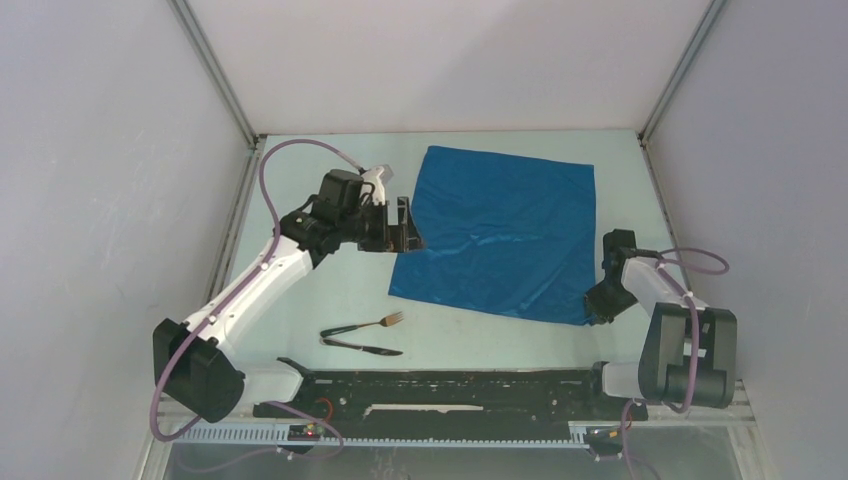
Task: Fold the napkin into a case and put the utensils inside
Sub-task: Flatten out the crumpled napkin at the center of the board.
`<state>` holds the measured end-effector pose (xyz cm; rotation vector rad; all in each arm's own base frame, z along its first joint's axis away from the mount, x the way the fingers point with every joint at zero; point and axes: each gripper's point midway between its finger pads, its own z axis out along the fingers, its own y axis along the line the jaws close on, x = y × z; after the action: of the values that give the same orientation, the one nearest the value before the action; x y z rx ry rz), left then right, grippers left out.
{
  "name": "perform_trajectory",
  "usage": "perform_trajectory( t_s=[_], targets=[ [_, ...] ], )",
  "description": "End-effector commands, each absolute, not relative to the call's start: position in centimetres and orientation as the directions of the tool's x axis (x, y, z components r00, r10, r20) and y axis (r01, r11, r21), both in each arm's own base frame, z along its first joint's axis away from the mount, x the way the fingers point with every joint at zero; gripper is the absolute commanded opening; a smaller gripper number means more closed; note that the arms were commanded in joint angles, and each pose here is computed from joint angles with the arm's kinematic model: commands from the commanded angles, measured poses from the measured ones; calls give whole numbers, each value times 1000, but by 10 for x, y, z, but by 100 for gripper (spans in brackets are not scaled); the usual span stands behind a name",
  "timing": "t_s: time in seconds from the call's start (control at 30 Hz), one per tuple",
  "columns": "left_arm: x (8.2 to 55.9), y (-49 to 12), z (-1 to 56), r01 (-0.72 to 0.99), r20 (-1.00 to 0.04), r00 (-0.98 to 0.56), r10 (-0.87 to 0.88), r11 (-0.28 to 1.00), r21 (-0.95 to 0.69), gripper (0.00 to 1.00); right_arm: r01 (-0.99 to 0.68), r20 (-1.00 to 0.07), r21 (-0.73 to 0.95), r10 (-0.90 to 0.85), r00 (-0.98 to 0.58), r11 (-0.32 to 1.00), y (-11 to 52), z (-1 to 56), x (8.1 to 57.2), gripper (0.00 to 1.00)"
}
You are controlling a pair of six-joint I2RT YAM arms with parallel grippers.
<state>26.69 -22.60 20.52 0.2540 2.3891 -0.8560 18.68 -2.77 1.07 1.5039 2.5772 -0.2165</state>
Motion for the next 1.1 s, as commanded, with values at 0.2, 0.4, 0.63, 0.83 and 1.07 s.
perform_trajectory(
  t_s=[0.2,0.4,0.63,0.83,1.07],
  targets=[
    [273,-228,213,363,-588,-808,-42,751,-552,99,931,-336,-26,874,-352,365,-54,10,174,28],
    [274,-229,207,352,-577,-816,-46,752,-558,99,922,-332,-17,868,-370,387,-56,12,170,26],
    [269,-233,187,320,-538,-842,-37,770,-553,99,903,-303,12,862,-407,430,-43,18,169,57],
    [266,-238,195,354,-560,-828,-17,759,-546,99,913,-297,-2,872,-389,407,-38,22,163,58],
    [264,-239,195,354,-549,-836,-12,752,-556,99,927,-335,-25,871,-360,374,-57,18,164,56]
  ],
)
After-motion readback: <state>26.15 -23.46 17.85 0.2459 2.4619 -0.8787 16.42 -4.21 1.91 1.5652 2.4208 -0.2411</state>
